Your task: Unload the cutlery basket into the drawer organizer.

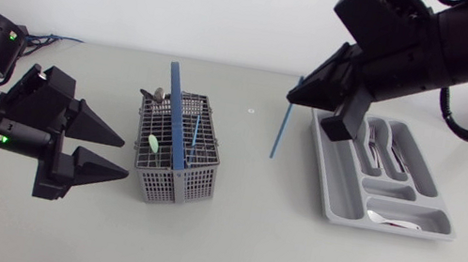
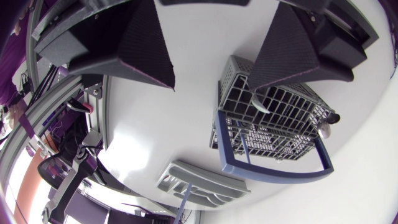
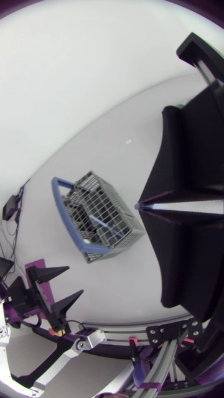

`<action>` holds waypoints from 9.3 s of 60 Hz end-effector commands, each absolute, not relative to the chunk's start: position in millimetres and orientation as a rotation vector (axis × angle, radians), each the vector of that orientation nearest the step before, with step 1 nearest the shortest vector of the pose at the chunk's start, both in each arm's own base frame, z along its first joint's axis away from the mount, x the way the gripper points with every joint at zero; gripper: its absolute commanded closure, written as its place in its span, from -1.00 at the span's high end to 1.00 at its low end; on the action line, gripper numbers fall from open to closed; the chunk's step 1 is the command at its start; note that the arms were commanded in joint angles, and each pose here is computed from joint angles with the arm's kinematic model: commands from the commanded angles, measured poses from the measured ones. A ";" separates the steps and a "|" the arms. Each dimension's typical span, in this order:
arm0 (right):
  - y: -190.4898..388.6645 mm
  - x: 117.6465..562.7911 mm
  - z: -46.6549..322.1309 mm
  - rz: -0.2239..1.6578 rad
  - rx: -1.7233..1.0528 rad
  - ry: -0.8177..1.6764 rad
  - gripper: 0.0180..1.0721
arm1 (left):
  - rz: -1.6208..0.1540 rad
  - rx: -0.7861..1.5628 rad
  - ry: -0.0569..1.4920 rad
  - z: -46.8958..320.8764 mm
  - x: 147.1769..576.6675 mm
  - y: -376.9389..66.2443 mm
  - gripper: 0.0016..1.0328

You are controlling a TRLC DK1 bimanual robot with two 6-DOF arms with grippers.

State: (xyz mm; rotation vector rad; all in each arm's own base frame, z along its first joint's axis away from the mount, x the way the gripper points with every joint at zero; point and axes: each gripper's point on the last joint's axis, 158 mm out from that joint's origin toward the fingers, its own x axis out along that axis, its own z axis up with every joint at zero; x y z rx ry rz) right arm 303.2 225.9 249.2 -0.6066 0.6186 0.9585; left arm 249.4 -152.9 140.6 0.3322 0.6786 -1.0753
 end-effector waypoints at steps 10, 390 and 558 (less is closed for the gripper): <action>156.6 331.6 197.5 0.862 -0.574 0.841 -0.89 | -1.062 0.352 0.668 133.6 246.8 -155.0 0.90; 45.9 426.4 40.0 0.560 -0.104 1.281 -0.89 | -0.989 0.388 0.587 120.3 239.0 -139.2 0.90; 337.9 308.2 120.1 1.013 -0.463 0.635 -0.89 | -0.967 0.272 0.632 95.8 317.7 -120.5 -0.63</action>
